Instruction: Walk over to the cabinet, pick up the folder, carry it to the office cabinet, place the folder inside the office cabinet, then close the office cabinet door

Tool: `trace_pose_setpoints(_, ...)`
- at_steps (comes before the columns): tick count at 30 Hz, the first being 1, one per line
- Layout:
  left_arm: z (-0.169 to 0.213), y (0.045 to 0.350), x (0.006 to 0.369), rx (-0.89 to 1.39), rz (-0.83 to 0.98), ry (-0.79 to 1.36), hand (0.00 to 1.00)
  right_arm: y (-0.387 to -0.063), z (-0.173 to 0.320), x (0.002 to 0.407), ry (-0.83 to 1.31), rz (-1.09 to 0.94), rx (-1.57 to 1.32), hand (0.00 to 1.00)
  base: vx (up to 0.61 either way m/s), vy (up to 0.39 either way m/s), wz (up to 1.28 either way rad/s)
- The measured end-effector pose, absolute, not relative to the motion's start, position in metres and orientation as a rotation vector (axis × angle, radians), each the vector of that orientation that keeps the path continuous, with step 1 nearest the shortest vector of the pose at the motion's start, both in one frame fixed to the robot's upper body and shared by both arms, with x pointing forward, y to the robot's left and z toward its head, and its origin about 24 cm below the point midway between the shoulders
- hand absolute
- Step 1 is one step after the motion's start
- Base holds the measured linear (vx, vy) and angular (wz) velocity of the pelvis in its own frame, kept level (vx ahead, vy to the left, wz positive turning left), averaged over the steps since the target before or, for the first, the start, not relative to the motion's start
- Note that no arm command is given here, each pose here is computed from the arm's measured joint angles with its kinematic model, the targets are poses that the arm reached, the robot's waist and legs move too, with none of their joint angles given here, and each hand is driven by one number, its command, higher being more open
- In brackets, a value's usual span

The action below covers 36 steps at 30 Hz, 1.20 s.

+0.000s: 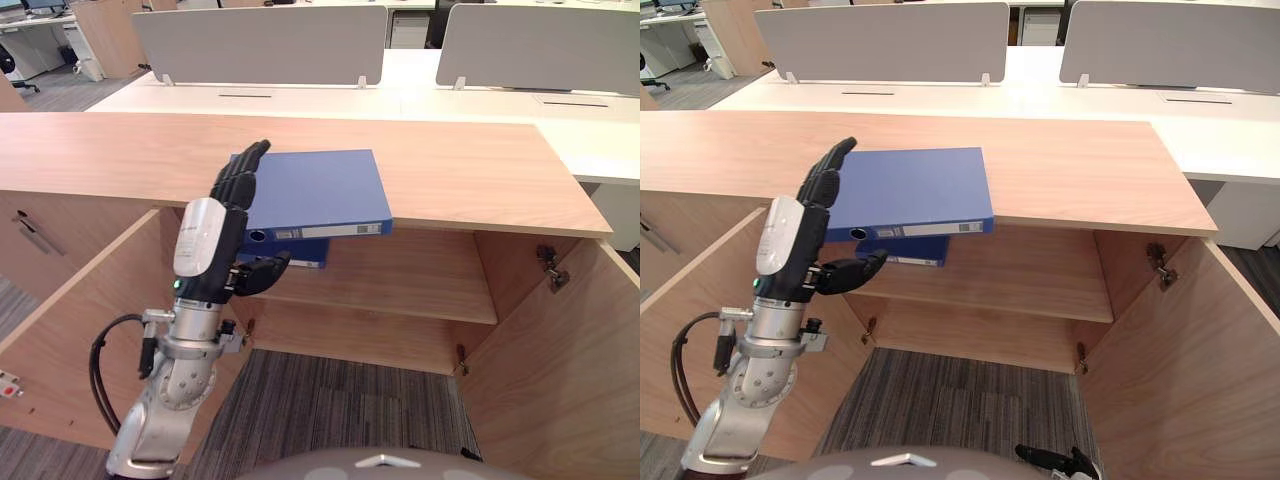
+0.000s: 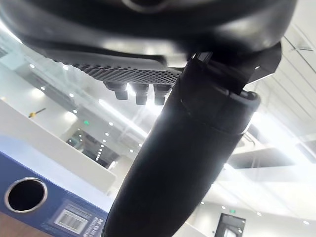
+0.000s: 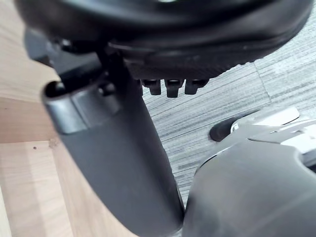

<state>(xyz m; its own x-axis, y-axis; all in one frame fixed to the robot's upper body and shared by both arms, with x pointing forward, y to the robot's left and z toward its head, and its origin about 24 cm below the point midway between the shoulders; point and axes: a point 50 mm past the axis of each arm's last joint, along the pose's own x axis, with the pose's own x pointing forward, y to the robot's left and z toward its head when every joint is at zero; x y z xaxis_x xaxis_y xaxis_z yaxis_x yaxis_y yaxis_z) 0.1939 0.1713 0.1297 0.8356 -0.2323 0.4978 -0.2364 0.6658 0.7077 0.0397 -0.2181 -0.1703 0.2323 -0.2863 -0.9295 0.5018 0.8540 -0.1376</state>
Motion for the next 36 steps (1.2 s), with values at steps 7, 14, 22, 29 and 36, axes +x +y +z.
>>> trace_pose_setpoints(7,0.113,0.165,0.206,1.034,-0.116,-0.586,1.00,-0.220,-0.170,0.039,1.224,-0.540,0.202,1.00,0.00,0.007,-0.08)
trace_pose_setpoints(14,0.094,0.173,0.216,1.168,-0.111,-0.492,1.00,-0.221,-0.170,0.040,1.223,-0.540,0.201,1.00,0.00,-0.001,0.00)
trace_pose_setpoints(22,0.085,0.173,0.219,1.264,-0.077,-0.469,0.00,-0.221,-0.170,0.041,1.219,-0.540,0.200,1.00,0.00,-0.004,-0.01)
trace_pose_setpoints(29,0.095,0.169,0.224,1.215,0.051,-0.536,0.00,-0.221,-0.170,0.039,1.222,-0.541,0.200,1.00,-0.01,-0.006,-0.02)
trace_pose_setpoints(36,0.105,0.169,0.224,1.150,0.133,-0.567,0.00,-0.221,-0.169,0.041,1.219,-0.541,0.201,1.00,0.00,0.000,0.00)
